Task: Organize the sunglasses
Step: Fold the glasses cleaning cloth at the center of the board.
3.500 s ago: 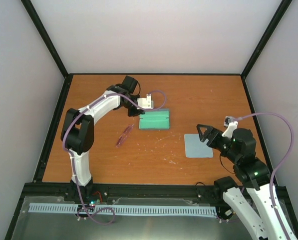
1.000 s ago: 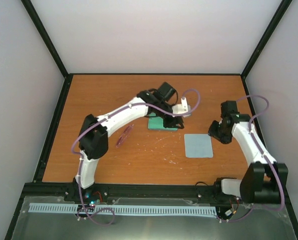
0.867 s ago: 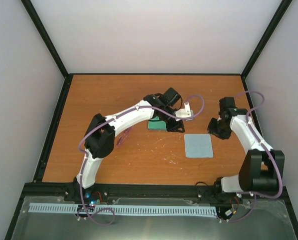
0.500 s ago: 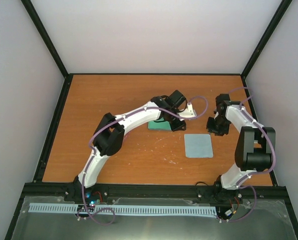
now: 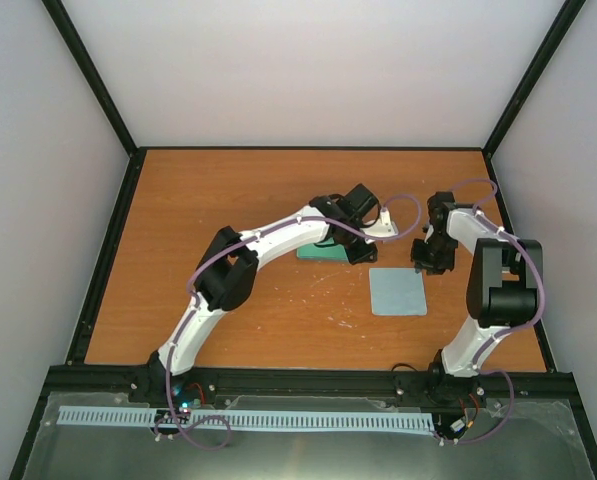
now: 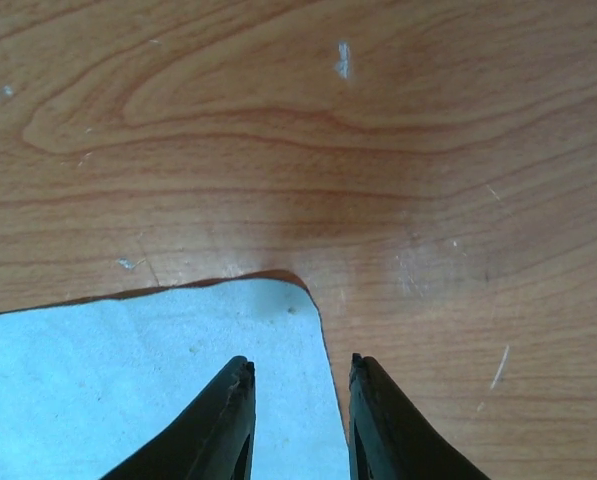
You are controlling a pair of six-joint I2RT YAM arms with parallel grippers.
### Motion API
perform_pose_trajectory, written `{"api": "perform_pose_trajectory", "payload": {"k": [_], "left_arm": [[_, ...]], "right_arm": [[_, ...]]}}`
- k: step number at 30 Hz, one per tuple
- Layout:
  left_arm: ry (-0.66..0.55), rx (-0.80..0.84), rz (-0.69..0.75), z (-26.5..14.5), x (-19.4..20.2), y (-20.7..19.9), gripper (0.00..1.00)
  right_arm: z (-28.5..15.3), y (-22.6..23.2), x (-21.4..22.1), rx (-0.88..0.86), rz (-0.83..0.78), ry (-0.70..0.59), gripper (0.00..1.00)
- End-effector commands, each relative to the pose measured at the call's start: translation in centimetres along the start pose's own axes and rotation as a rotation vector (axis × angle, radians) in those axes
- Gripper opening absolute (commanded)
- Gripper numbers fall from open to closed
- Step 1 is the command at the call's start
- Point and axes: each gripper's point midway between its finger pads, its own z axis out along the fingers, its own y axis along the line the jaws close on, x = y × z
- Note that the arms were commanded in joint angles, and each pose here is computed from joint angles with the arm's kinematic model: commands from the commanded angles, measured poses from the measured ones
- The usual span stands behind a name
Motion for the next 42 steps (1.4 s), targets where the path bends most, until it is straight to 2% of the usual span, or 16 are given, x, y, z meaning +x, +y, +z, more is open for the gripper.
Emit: {"api": "perform_pose_trajectory", "payload": {"k": [1,14,17,24,28,42], "left_arm": [[-0.013,-0.001,-0.003,0.6,-0.9,-0.3,0.25],[0.015,0.002,-0.014,2.6,0.0,0.0,0.25],[0.030,0.005,-0.014,2.9,0.5,-0.1,0.26],[0.060,0.006,-0.022,3.5,1.7,-0.3,0.28],[0.069,0.005,-0.022,3.9,2.1,-0.4,0.28],[0.083,0.011,0.005,5.5,2.4,-1.2,0.27]], "right_arm": [[0.4,0.1,-1.1,-0.008,-0.019,-0.015,0.24],[1.3,0.3,-2.1,-0.012,-0.027,-0.019,0.23],[1.7,0.7,-2.0,-0.034,-0.030,0.003,0.17],[2.4,0.5,-1.2,-0.028,-0.031,0.026,0.14],[2.6,0.3,-0.8,-0.019,-0.036,0.039,0.03],[2.3,-0.5,-0.2,0.019,-0.016,0.037,0.03]]}}
